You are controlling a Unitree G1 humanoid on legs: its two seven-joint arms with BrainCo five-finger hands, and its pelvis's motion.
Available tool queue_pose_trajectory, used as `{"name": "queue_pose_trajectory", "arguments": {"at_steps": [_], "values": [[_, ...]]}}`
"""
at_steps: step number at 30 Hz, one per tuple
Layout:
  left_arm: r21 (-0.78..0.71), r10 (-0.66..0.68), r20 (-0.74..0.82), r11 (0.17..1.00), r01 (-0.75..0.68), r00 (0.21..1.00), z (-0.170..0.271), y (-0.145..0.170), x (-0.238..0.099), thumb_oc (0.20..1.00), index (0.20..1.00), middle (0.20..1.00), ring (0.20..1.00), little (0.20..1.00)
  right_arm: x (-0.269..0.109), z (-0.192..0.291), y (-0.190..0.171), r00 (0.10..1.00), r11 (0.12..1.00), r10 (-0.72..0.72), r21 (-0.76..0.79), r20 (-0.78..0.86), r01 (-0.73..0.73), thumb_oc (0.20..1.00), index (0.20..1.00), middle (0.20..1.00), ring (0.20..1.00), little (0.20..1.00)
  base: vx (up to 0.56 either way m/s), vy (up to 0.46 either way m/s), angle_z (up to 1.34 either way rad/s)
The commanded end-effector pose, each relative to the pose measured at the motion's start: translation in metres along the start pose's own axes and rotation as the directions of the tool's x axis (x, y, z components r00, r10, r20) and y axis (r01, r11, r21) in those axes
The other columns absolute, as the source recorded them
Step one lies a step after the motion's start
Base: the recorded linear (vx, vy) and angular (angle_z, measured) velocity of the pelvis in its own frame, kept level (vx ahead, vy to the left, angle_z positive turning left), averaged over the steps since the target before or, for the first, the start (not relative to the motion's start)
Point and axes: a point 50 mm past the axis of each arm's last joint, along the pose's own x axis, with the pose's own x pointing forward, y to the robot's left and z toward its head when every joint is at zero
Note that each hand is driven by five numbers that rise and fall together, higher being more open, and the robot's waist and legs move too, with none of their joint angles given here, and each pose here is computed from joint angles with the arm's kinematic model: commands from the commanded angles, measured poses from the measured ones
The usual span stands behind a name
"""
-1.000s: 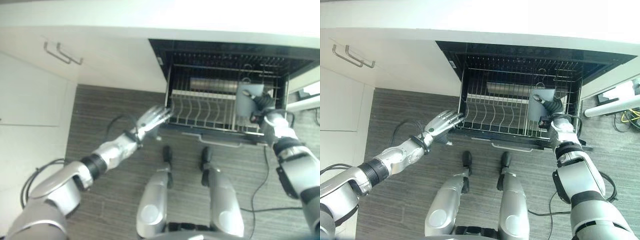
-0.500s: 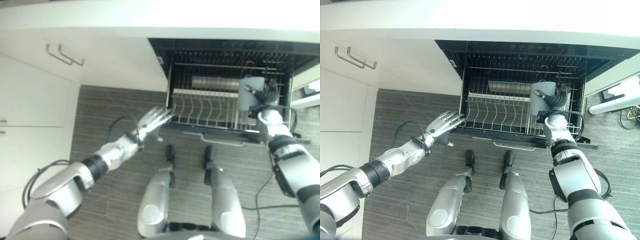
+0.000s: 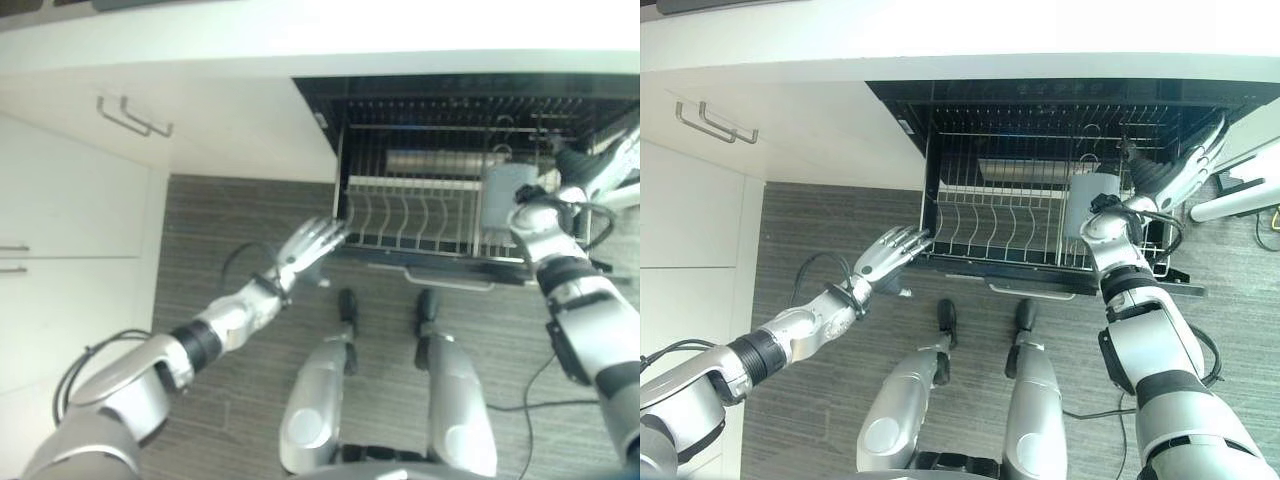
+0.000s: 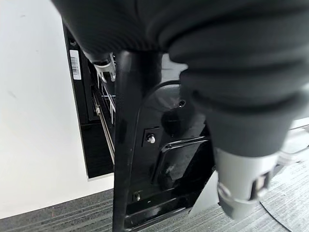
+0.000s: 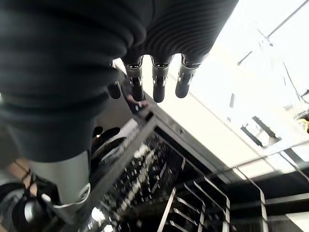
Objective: Place the dishes in the dishwasher.
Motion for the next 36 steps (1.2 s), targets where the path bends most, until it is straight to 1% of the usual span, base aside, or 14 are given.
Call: {"name": "queue_pose_trajectory", "arguments": {"at_steps": [1,2,4,7,15,23,24,26,27,28,31,32,34,36], "values": [[-0.063,0.01,0.066,0.998,-0.006,0.998,0.024,-0.01,-0.012,1.0,1.0,1.0,1.0,1.0,0.027,0.024,-0.013,0.992,0.981,-0.12,0.16,0.046,0.111,1.0,1.0,1.0,1.0,1.0,0.0,0.0,0.0],[-0.067,0.013,0.063,0.998,-0.009,0.998,0.024,-0.01,-0.013,1.0,1.0,1.0,1.0,1.0,0.024,0.023,-0.013,0.993,0.976,-0.115,0.191,0.027,0.108,1.0,1.0,1.0,1.0,1.0,0.0,0.0,0.0],[-0.089,0.041,0.042,0.995,-0.037,0.998,0.023,-0.008,-0.016,1.0,1.0,1.0,1.0,1.0,0.009,0.017,-0.009,0.996,0.929,-0.029,0.365,-0.081,0.057,1.0,1.0,1.0,1.0,1.0,0.04,-0.002,-0.01],[-0.113,0.1,-0.003,0.989,-0.1,0.995,0.022,-0.002,-0.016,1.0,1.0,1.0,1.0,1.0,-0.02,0.013,-0.004,0.988,0.873,0.065,0.487,-0.138,0.01,1.0,1.0,1.0,1.0,1.0,0.04,0.008,-0.04],[-0.169,0.268,-0.155,0.941,-0.293,0.951,0.011,0.014,-0.016,1.0,1.0,1.0,1.0,1.0,-0.088,0.007,-0.012,0.936,0.766,0.285,0.636,-0.209,-0.091,1.0,1.0,1.0,1.0,1.0,0.07,0.02,-0.04],[-0.221,0.391,-0.263,0.865,-0.45,0.882,-0.001,0.021,-0.037,1.0,1.0,1.0,1.0,1.0,-0.12,-0.01,-0.044,0.891,0.692,0.41,0.704,-0.197,-0.163,1.0,1.0,1.0,1.0,1.0,0.08,-0.007,-0.04],[-0.233,0.43,-0.291,0.834,-0.499,0.855,-0.002,0.022,-0.041,1.0,1.0,1.0,1.0,1.0,-0.123,-0.011,-0.045,0.878,0.671,0.44,0.719,-0.187,-0.183,1.0,1.0,1.0,1.0,1.0,0.14,0.007,-0.03],[-0.329,0.556,-0.465,0.614,-0.717,0.689,-0.008,0.032,-0.055,1.0,1.0,1.0,1.0,1.0,-0.138,-0.005,-0.049,0.804,0.46,0.591,0.844,-0.058,-0.277,1.0,1.0,1.0,1.0,1.0,0.17,-0.002,0.01],[-0.35,0.559,-0.521,0.549,-0.759,0.645,-0.01,0.033,-0.059,1.0,1.0,1.0,1.0,1.0,-0.142,-0.002,-0.049,0.779,0.404,0.627,0.86,-0.013,-0.311,1.0,1.0,1.0,1.0,1.0,0.16,-0.027,0.12],[-0.409,0.532,-0.612,0.421,-0.809,0.586,-0.013,0.033,-0.065,1.0,1.0,1.0,1.0,1.0,-0.149,0.002,-0.05,0.736,0.339,0.675,0.869,0.042,-0.361,1.0,1.0,1.0,1.0,1.0,0.16,-0.034,0.13],[-0.521,0.454,-0.696,0.213,-0.827,0.555,-0.009,0.034,-0.074,1.0,1.0,1.0,1.0,1.0,-0.155,0.004,-0.056,0.692,0.295,0.718,0.866,0.078,-0.403,1.0,1.0,1.0,1.0,1.0,0.13,-0.027,0.12],[-0.55,0.425,-0.725,0.118,-0.827,0.542,-0.007,0.035,-0.079,1.0,1.0,1.0,1.0,1.0,-0.154,0.004,-0.058,0.668,0.282,0.737,0.853,0.101,-0.439,1.0,1.0,1.0,1.0,1.0,0.05,0.045,0.17],[-0.556,0.426,-0.742,0.04,-0.83,0.517,-0.006,0.041,-0.087,1.0,1.0,1.0,1.0,1.0,-0.152,0.006,-0.059,0.635,0.274,0.76,0.818,0.138,-0.506,1.0,1.0,1.0,1.0,1.0,0.04,0.198,0.1],[-0.553,0.449,-0.739,0.022,-0.833,0.503,-0.008,0.049,-0.091,1.0,1.0,1.0,1.0,1.0,-0.146,0.008,-0.062,0.624,0.262,0.763,0.803,0.167,-0.536,1.0,1.0,1.0,1.0,1.0,0.06,0.582,-0.09]]}}
